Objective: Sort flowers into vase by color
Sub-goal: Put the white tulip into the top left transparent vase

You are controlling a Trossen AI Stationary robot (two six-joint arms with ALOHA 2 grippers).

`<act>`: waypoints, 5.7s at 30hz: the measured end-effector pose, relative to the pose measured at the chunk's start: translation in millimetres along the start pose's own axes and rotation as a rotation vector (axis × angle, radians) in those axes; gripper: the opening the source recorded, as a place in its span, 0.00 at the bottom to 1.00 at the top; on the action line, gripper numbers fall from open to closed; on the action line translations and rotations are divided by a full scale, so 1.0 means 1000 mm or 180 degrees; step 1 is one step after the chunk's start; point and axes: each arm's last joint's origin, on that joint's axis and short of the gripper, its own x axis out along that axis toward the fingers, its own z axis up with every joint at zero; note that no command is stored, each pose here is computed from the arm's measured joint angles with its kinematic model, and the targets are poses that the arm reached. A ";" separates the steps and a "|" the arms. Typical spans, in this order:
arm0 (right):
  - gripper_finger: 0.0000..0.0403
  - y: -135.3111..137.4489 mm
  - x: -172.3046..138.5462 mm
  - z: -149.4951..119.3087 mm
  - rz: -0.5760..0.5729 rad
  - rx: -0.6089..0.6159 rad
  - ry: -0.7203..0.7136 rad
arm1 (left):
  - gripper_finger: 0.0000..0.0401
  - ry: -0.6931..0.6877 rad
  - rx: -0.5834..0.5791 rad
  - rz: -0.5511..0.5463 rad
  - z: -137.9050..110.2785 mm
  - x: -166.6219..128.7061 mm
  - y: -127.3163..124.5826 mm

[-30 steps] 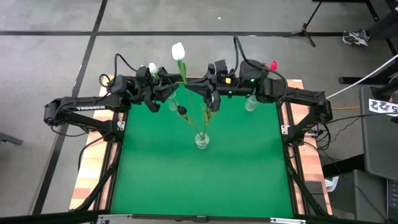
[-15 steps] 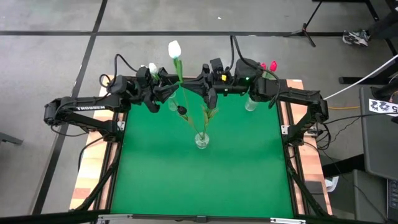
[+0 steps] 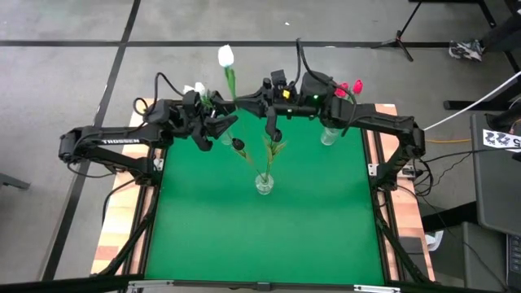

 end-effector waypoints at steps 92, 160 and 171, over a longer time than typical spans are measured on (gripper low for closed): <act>0.56 0.028 -0.138 0.068 -0.1149 -0.0682 0.0573 | 0.01 -0.0169 0.1671 0.2856 -0.042 -0.098 0.057; 0.56 0.025 -0.144 0.058 -0.1309 -0.0580 0.0906 | 0.66 0.0897 0.2122 0.2622 -0.098 -0.104 0.084; 0.56 0.025 -0.144 0.058 -0.1332 -0.0579 0.0894 | 0.65 0.1657 0.2338 0.2741 -0.098 -0.087 0.080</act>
